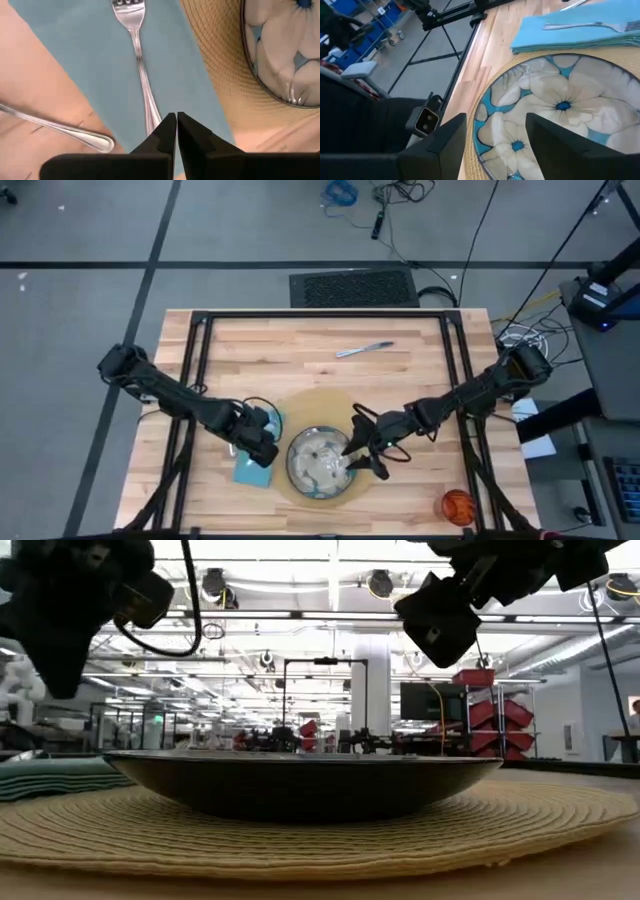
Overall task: Set table place
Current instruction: Put the silver fork on the blue napkin
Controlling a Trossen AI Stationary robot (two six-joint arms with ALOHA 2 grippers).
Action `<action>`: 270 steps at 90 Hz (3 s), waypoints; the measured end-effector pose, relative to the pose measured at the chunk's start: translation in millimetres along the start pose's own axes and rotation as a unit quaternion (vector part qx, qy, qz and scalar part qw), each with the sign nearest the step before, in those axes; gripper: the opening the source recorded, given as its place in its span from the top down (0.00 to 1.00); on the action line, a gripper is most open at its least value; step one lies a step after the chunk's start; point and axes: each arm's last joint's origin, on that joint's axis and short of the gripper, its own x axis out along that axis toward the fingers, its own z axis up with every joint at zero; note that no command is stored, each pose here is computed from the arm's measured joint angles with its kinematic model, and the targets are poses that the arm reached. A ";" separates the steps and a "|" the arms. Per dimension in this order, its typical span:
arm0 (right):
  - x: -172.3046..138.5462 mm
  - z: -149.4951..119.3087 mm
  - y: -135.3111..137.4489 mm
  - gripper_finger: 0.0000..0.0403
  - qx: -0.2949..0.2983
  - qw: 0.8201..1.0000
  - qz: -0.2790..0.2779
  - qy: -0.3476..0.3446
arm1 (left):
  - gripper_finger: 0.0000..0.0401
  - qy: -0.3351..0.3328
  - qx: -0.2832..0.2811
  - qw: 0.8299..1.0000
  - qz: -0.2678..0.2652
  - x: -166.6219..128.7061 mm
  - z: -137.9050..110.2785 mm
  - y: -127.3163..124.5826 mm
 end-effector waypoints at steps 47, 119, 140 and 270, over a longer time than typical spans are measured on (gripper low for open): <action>0.1 -2.3 0.4 0.51 -0.001 1.000 -0.003 0.010 | 0.86 -0.017 0.052 0.998 0.029 11.4 10.0 5.1; 0.2 -2.9 -0.1 0.51 0.003 1.000 -0.006 0.013 | 0.70 0.013 0.057 0.995 0.075 62.1 25.5 -2.7; 0.1 -2.9 -0.1 0.51 0.005 1.000 -0.006 0.013 | 0.73 0.022 0.066 0.994 0.079 67.6 25.6 -3.6; 0.5 -5.3 2.6 0.51 -0.005 1.000 -0.004 0.020 | 1.00 0.040 -0.118 0.989 0.078 22.9 19.6 2.4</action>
